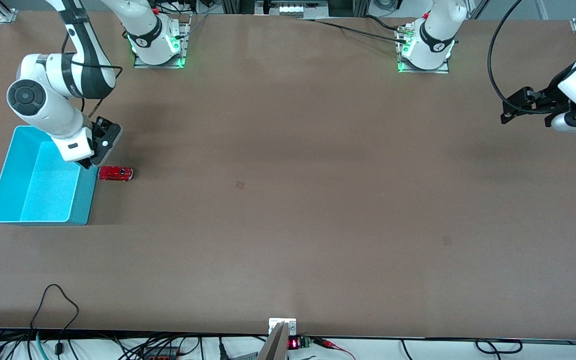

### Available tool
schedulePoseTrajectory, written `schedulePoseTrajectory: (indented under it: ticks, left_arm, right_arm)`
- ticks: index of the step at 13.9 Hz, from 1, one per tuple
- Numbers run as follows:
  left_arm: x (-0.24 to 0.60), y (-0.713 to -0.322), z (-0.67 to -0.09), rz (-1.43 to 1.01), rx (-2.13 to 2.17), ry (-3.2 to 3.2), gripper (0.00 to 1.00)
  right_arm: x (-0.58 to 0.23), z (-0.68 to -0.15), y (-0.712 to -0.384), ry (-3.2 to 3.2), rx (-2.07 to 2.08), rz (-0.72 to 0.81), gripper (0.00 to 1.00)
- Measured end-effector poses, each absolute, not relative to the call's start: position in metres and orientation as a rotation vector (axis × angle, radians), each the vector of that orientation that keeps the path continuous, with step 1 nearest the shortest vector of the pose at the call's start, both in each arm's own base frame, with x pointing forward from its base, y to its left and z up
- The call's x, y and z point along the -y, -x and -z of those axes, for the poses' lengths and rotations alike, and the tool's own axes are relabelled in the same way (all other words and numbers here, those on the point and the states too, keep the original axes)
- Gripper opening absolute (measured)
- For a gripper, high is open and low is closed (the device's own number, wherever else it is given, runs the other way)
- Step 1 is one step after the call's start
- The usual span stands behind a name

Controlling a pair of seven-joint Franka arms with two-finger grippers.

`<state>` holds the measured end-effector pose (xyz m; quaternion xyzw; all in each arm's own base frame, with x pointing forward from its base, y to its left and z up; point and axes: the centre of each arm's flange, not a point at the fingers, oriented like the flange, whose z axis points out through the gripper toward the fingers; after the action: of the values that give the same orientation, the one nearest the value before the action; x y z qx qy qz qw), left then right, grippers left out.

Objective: Wind red beetle toy and store in blue box
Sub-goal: 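Close the right gripper on the red car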

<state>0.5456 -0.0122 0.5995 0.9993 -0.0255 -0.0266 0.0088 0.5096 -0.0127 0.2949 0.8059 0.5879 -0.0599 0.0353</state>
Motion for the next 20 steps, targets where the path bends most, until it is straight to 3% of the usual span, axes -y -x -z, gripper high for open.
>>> schedulePoseTrajectory:
  ticks: [8,20]
  left_arm:
    - [0.016,-0.548,-0.595,0.096,0.113,-3.12,1.0]
    - [0.015,-0.548,-0.595,0.096,0.111,-3.12,1.0]
  right_arm:
    - [0.025,-0.224,-0.519,-2.305,-2.044,0.119,1.0]
    - [0.046,-0.197,-0.522,-2.238,-2.094,0.045,1.0]
